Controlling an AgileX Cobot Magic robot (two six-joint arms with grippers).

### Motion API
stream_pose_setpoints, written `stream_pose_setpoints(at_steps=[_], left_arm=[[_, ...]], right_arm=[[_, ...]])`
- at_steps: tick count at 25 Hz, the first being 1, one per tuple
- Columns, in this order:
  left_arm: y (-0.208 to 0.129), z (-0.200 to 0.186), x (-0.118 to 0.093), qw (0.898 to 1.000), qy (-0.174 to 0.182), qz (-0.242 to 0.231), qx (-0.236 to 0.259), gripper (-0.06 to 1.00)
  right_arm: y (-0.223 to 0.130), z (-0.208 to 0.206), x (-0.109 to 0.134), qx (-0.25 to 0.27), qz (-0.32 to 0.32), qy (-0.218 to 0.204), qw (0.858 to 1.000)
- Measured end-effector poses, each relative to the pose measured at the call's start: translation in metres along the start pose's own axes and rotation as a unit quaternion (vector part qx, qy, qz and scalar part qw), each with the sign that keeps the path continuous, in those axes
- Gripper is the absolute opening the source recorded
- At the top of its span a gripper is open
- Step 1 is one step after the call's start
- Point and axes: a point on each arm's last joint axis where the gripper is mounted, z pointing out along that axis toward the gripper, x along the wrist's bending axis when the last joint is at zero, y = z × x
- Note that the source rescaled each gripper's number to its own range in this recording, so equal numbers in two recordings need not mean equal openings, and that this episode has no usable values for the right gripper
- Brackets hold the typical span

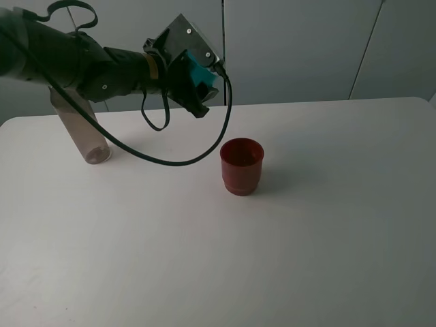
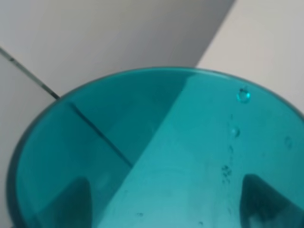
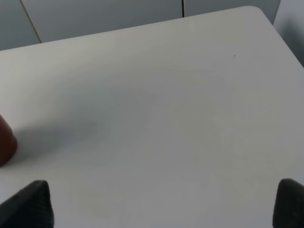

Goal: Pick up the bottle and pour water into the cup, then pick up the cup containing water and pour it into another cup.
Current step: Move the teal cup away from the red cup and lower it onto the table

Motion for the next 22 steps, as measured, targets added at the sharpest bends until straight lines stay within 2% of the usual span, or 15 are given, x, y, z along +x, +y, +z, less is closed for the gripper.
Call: stream_pose_setpoints(at_steps=[3,4,7,9,15,22], left_arm=[[-0.017,-0.003,0.011,0.994,0.038,-0.094,-0.043,0.1],[-0.022,-0.004,0.014,0.991,0.047,-0.109,-0.059,0.1],[-0.043,0.0,0.016,0.989,0.055,-0.124,-0.067,0.1],[-0.058,0.006,0.014,0.987,0.05,-0.134,-0.066,0.1],[-0.106,0.028,0.001,0.974,0.032,-0.215,-0.065,0.1],[-0.138,0.04,-0.016,0.973,0.008,-0.223,-0.053,0.1]], right_arm=[[0.0,0.0,0.0,0.0,0.0,0.0,1.0],[0.0,0.0,0.0,0.0,0.0,0.0,1.0],[0.0,0.0,0.0,0.0,0.0,0.0,1.0],[0.0,0.0,0.0,0.0,0.0,0.0,1.0],[0.0,0.0,0.0,0.0,0.0,0.0,1.0],[0.0,0.0,0.0,0.0,0.0,0.0,1.0]])
